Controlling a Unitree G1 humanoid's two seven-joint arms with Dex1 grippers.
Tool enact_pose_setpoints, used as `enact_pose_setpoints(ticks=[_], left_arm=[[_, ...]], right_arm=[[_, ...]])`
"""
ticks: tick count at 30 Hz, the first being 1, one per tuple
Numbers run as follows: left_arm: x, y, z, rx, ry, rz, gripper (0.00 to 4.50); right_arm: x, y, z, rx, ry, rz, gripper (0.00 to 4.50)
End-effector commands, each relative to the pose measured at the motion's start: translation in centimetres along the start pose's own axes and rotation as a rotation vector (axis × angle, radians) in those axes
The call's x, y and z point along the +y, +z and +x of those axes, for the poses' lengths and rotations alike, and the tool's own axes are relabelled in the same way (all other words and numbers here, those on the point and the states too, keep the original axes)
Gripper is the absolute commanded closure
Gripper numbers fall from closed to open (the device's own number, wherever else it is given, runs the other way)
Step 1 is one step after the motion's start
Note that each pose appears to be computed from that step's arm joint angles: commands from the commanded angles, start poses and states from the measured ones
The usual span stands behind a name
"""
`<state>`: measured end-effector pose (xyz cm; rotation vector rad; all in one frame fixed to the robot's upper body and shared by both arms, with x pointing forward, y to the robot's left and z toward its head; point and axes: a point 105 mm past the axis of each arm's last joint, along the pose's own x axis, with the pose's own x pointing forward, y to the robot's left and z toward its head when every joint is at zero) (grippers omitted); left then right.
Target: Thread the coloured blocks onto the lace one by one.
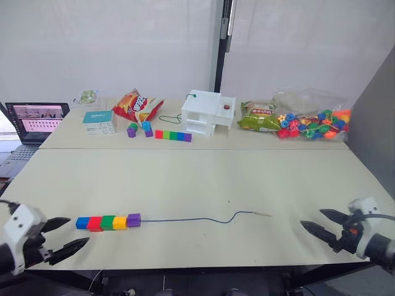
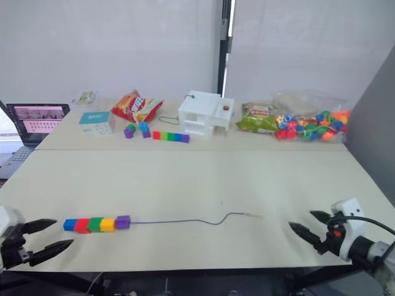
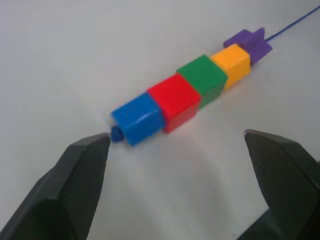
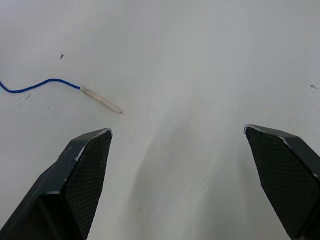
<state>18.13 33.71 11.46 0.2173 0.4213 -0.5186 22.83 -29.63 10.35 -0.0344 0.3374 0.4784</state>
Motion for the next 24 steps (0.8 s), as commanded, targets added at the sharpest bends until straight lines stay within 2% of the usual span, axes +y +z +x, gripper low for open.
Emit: enact_pose_setpoints(ticks=[1,6,21,24], left_arm=[[0.3,0.3,-0.7,-0.062,0.02,0.013,0.0],[1.2,-1.4,-1.0,-0.056,0.088,0.002,0.0],[0.2,-1.2,0.4,-0.056,0.03,-0.005,0.0],[0.0,-1.5,0.3,-0.024,0.017,-0.013,0.0]], right_arm=[[-0.8,0.2,-1.0,-0.033,-0.029,-0.031,0.03],[-1.7,-0.5,-1.9,-0.041,-0.053,-0.022,0.03],[-1.3,-1.6,-2.0,-0.001,-0.032,-0.025,0.03],[-1.3,-1.7,-2.0,0.0,-0.034,-0.024,0.03]])
